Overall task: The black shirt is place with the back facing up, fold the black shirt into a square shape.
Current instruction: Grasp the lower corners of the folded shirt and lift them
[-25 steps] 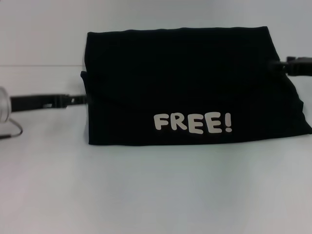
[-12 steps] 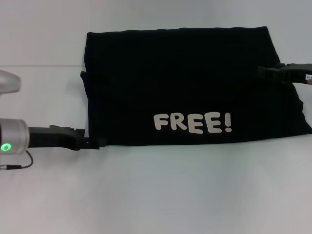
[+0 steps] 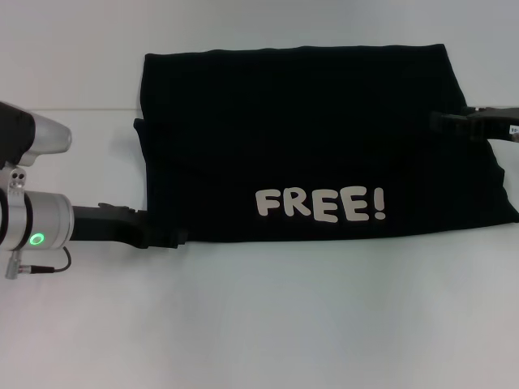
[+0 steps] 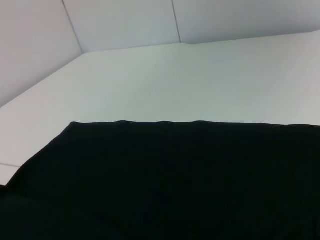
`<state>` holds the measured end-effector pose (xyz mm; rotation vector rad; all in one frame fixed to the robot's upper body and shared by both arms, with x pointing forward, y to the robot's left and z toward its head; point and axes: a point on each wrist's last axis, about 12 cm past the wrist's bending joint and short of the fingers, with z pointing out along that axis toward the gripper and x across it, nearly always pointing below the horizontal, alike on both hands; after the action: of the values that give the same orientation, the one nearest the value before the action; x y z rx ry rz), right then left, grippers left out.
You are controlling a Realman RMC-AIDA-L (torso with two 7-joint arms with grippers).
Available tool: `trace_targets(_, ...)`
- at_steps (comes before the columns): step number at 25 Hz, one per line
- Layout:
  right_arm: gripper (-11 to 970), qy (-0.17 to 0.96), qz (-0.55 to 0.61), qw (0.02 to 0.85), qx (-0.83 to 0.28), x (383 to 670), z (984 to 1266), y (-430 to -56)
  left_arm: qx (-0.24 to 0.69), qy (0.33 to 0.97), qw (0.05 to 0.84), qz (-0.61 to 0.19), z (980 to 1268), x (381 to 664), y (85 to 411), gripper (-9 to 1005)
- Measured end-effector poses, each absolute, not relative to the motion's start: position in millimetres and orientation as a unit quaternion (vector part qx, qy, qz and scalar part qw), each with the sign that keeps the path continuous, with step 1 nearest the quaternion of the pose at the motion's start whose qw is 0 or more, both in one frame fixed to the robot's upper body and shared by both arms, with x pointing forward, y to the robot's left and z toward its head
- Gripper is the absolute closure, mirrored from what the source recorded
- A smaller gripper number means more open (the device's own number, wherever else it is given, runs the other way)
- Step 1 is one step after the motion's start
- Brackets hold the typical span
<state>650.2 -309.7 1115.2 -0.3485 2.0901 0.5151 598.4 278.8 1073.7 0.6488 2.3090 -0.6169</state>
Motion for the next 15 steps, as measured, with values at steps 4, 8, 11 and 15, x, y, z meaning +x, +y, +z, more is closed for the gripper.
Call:
trace_targets(4,284,0.85,0.209,0.462,-0.141,650.0,1114.7,-310.1,0.249,0.882,0.325,-0.235,1073.4,598.5,277.8,119)
trace_targets(8,284,0.85,0.208,0.463,-0.14,650.1,1115.0,-310.6,0.249,0.882,0.324,-0.235,1073.0,598.2,277.8,121)
trace_targets(11,284,0.85,0.208,0.463,-0.14,650.0,1114.9,-310.7,0.25,0.882,0.322,-0.237,1072.6,597.2,277.6,123)
trace_targets(15,284,0.851,0.207,0.462,-0.139,649.6,1114.5,-311.2,0.252,0.882,0.319,-0.241,1072.4,596.2,276.9,126)
